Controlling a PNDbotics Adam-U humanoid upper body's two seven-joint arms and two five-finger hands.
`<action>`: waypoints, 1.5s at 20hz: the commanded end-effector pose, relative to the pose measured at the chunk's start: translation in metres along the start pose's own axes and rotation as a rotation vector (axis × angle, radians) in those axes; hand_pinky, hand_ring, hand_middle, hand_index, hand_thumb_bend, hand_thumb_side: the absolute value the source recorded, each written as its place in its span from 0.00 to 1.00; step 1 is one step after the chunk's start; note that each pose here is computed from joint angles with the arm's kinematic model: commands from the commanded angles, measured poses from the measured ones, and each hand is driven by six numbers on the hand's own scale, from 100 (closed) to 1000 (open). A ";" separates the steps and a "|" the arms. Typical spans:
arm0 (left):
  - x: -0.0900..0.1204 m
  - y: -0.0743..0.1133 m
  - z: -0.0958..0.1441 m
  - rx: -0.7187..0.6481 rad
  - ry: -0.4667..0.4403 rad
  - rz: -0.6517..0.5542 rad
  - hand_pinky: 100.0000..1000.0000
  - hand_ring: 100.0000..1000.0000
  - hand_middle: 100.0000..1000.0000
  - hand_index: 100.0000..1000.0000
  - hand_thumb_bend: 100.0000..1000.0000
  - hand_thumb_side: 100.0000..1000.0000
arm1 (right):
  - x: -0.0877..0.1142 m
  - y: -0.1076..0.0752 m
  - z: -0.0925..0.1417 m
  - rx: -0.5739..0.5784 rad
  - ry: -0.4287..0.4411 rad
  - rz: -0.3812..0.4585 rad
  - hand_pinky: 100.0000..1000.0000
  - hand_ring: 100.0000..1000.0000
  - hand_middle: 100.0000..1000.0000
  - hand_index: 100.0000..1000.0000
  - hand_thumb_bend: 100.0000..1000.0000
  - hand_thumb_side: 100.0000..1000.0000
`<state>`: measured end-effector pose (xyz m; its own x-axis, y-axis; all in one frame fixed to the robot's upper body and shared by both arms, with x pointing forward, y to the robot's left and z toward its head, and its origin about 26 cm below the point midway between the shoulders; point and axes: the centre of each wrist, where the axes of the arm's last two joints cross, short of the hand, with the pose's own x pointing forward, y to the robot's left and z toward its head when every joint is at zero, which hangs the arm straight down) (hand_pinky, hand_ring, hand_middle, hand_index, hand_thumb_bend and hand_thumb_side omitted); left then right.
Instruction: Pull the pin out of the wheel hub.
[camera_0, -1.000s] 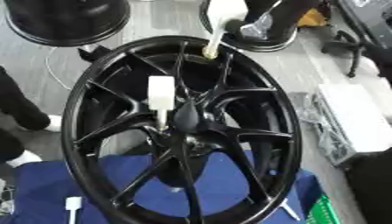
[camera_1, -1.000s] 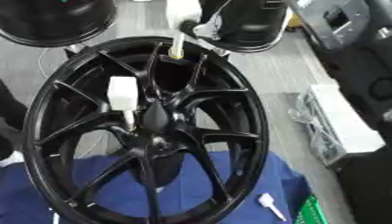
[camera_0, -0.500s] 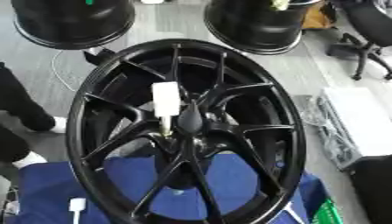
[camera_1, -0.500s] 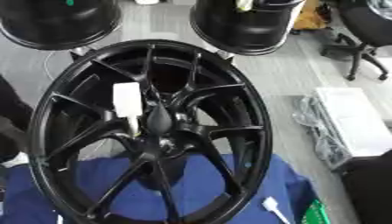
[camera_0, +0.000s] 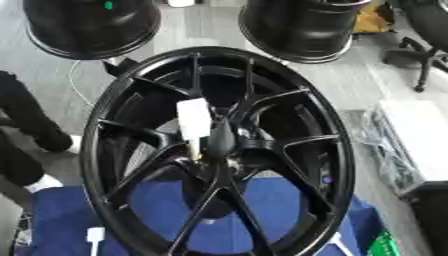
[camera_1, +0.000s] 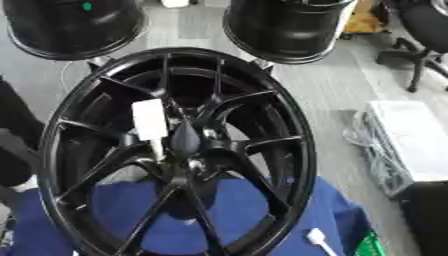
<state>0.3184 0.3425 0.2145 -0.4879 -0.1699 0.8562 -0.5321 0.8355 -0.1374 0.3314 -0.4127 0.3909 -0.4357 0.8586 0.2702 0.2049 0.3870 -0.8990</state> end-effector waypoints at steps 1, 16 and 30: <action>0.013 0.005 -0.006 0.018 -0.053 -0.008 0.51 0.65 0.59 0.65 0.21 0.61 | -0.007 -0.014 0.014 -0.055 0.038 0.002 0.75 0.52 0.21 0.32 0.00 0.00; 0.015 0.003 -0.007 0.017 -0.059 -0.004 0.51 0.64 0.58 0.65 0.21 0.60 | -0.064 0.107 0.080 -0.038 0.295 -0.066 0.85 0.89 0.92 0.97 0.14 0.45; 0.013 -0.004 -0.004 -0.025 -0.046 0.007 0.51 0.64 0.58 0.65 0.22 0.59 | -0.032 0.130 0.122 -0.234 0.259 -0.178 0.82 0.82 0.85 0.91 0.00 0.42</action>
<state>0.3185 0.3398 0.2179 -0.4960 -0.1714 0.8512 -0.5226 0.8418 -0.1350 0.2676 -0.4345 0.2079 -0.2180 0.8153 0.5364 0.3154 0.5790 -0.7519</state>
